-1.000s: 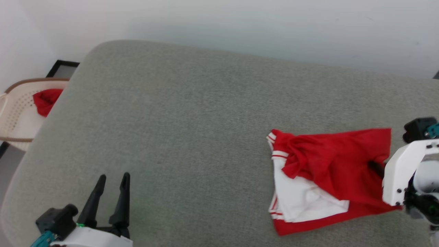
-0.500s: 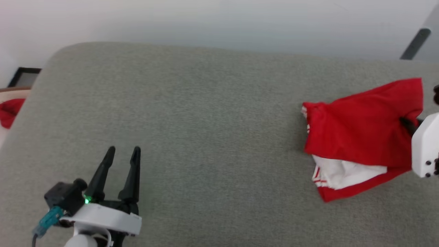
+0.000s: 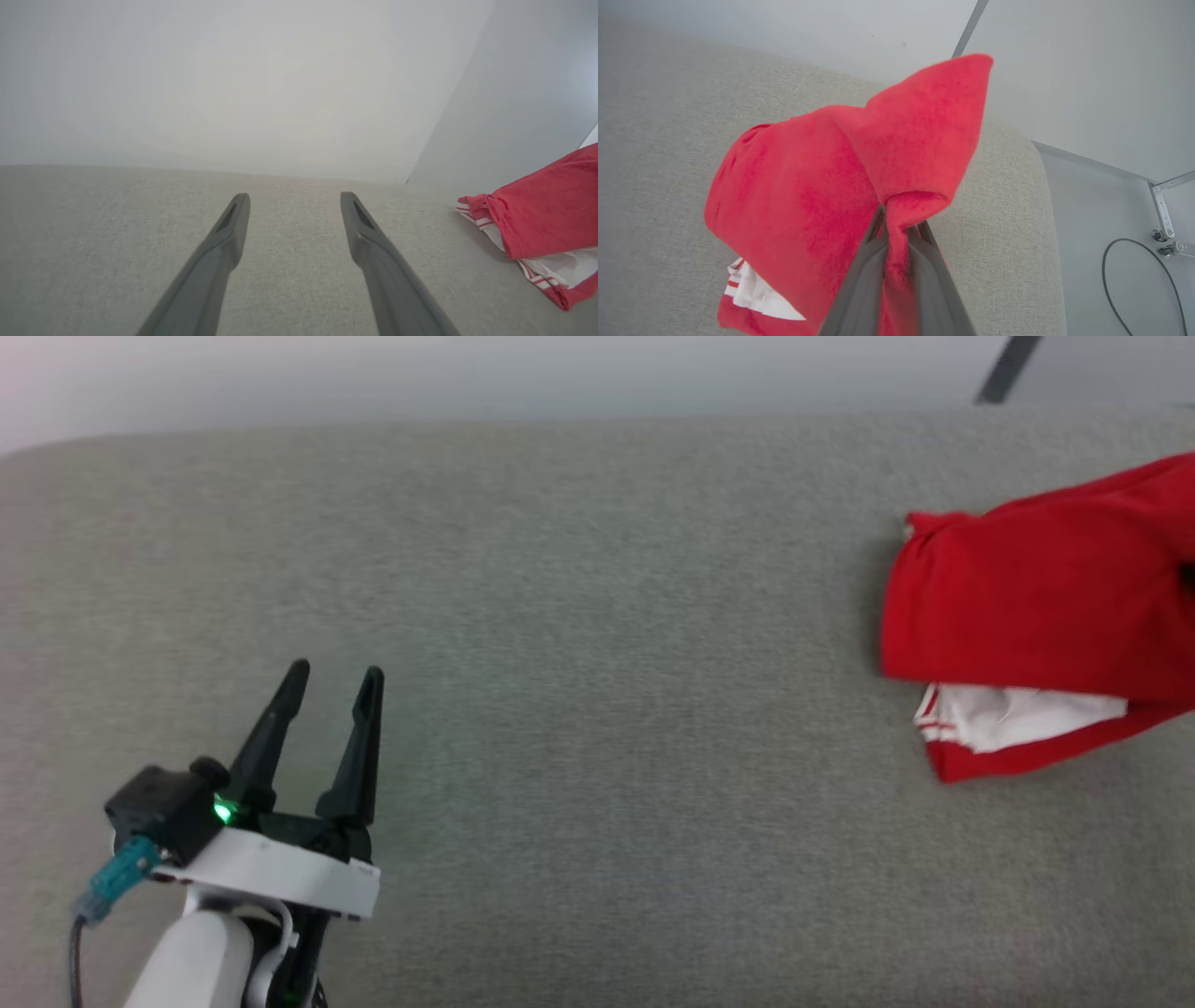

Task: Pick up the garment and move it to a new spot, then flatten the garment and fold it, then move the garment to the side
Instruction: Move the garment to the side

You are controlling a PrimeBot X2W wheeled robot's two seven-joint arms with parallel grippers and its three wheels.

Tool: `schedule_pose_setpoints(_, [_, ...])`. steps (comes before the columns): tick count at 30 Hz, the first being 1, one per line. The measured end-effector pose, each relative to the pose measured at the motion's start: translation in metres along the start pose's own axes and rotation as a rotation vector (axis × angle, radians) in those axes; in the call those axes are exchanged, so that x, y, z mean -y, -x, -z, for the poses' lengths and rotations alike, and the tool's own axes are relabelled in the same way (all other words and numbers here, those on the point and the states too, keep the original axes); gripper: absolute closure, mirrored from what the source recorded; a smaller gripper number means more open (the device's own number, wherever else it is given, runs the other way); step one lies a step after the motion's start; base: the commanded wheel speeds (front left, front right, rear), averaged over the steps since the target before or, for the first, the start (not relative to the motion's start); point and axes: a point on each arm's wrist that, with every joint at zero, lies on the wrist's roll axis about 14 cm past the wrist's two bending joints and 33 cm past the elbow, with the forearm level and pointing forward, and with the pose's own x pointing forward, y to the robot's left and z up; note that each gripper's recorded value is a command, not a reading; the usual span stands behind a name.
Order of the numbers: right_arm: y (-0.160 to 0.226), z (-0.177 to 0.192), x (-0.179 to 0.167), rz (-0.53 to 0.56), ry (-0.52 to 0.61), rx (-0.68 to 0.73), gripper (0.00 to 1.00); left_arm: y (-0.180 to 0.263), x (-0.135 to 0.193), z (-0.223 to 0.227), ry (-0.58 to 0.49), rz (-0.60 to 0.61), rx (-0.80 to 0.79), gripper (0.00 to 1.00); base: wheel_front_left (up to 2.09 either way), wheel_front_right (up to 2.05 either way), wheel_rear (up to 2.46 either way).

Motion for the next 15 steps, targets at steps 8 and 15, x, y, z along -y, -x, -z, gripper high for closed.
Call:
schedule_pose_setpoints(8, [-0.001,0.016,0.061,0.145,0.008,-0.009,1.0,-0.037,0.022,0.023,0.001,0.108,-0.036,0.0,0.0,0.0,0.0])
schedule_pose_setpoints(15, [-0.008,0.039,0.104,0.245,0.056,-0.041,1.0,-0.063,0.038,0.05,0.01,0.184,-0.077,0.0,0.0,0.0,0.0])
